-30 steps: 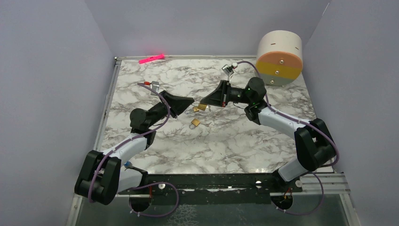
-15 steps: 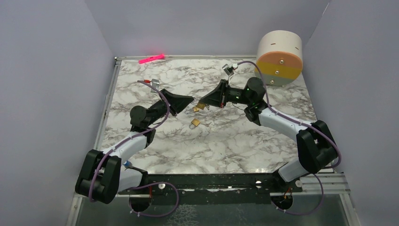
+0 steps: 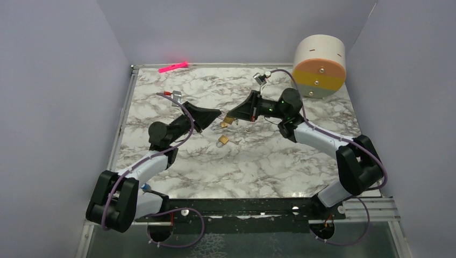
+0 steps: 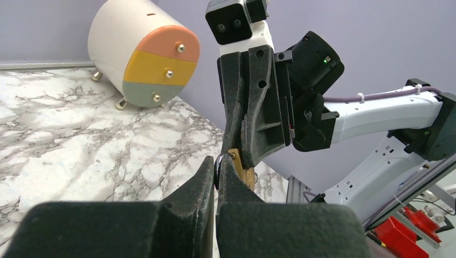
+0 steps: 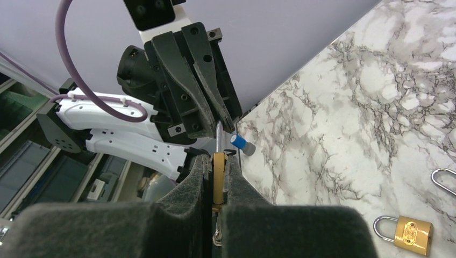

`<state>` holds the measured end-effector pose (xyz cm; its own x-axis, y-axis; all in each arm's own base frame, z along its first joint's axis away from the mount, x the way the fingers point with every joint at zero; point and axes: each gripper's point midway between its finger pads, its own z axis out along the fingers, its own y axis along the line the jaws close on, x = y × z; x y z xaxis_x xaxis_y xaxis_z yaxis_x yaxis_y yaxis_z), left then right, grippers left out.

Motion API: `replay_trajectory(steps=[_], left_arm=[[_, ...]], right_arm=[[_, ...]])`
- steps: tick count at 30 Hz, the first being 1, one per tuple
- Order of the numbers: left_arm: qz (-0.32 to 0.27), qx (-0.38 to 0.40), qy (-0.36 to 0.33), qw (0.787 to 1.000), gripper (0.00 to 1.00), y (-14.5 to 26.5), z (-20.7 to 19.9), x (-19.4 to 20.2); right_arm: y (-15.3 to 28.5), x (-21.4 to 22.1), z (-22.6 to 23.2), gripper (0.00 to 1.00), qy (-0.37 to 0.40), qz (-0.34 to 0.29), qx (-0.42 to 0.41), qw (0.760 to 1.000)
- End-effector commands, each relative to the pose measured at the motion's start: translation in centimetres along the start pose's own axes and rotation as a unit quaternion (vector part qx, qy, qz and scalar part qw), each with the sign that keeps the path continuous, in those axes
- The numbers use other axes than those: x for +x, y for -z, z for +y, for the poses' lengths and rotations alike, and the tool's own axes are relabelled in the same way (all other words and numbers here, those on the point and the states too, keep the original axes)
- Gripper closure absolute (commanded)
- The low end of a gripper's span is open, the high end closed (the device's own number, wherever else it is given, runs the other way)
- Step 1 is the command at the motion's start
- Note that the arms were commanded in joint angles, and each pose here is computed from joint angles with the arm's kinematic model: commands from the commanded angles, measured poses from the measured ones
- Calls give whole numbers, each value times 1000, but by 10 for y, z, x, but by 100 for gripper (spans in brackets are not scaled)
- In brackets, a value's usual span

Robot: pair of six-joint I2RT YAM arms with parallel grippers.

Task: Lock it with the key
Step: Lock the lock.

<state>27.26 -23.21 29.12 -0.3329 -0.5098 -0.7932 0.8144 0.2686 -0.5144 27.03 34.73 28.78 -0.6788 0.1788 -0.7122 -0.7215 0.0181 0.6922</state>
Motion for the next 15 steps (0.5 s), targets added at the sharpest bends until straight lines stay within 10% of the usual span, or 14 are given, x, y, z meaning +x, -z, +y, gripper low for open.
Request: replay_trajectory(steps=[1, 15], left_arm=[[37, 14, 14, 999, 100, 0, -7, 25], [49, 26, 24, 998, 100, -13, -21, 50]], right_arm=[[-13, -26, 30, 99, 38, -37, -43, 998], [-19, -28, 15, 99, 21, -56, -21, 998]])
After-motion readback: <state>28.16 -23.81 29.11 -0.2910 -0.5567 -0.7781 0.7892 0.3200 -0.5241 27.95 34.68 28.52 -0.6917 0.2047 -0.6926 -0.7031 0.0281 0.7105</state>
